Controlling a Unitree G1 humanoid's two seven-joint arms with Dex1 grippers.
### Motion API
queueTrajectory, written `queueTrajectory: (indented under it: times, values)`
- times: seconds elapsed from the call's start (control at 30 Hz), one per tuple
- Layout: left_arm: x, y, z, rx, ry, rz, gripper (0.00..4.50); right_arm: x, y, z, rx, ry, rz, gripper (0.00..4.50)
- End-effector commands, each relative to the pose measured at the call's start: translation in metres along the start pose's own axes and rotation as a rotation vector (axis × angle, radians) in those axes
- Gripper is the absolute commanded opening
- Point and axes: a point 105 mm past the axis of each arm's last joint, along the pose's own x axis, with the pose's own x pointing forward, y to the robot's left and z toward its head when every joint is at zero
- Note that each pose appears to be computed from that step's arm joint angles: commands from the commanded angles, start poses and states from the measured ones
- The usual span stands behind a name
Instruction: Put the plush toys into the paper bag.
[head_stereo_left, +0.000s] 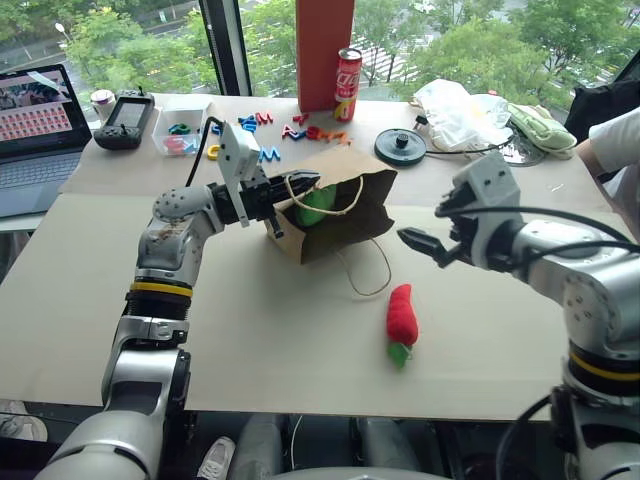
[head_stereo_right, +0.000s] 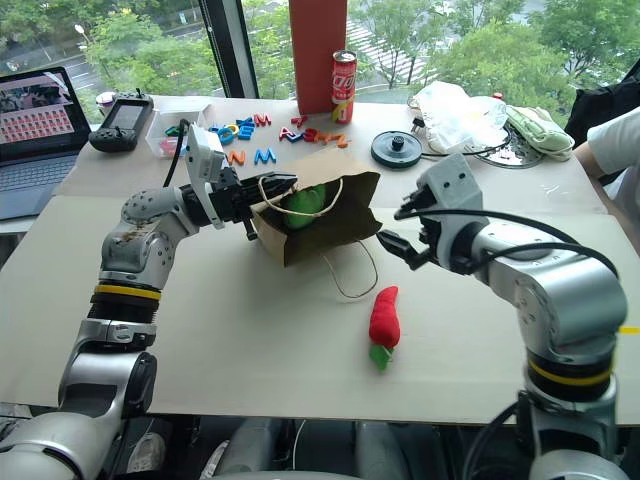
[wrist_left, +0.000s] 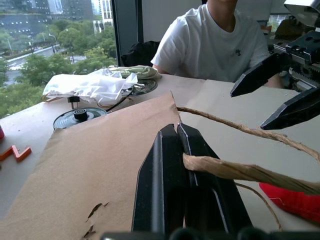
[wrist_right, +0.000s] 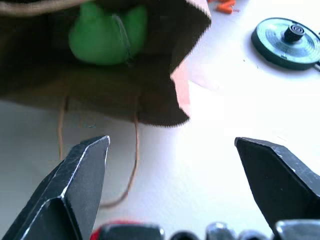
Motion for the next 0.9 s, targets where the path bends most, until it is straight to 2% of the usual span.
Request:
queueTrajectory:
  times: [0.03,0.27,0.33,0.6,0.9]
  values:
    - [0.002,-0.001,0.013,0.047,-0.031,-0.011,0.00,-0.009,0.021,-0.002,-0.299,0.016,0.105,4.47]
    - [0.003,-0.002,0.013,0.046,-0.032,-0.017,0.00,0.003,0.027,-0.041,-0.593,0.159,0.191,4.47]
    - [0.002,-0.002,0.013,0.046,-0.030,-0.016,0.00,0.006,0.039,-0.051,-0.668,0.175,0.264,4.47]
    - [0.000,-0.002,0.013,0.046,-0.025,-0.009,0.00,0.008,0.079,-0.049,-0.726,0.083,0.460,4.47]
    - [0.000,-0.002,0.013,0.047,-0.024,-0.005,0.00,0.015,0.097,-0.053,-0.645,0.080,0.509,4.47]
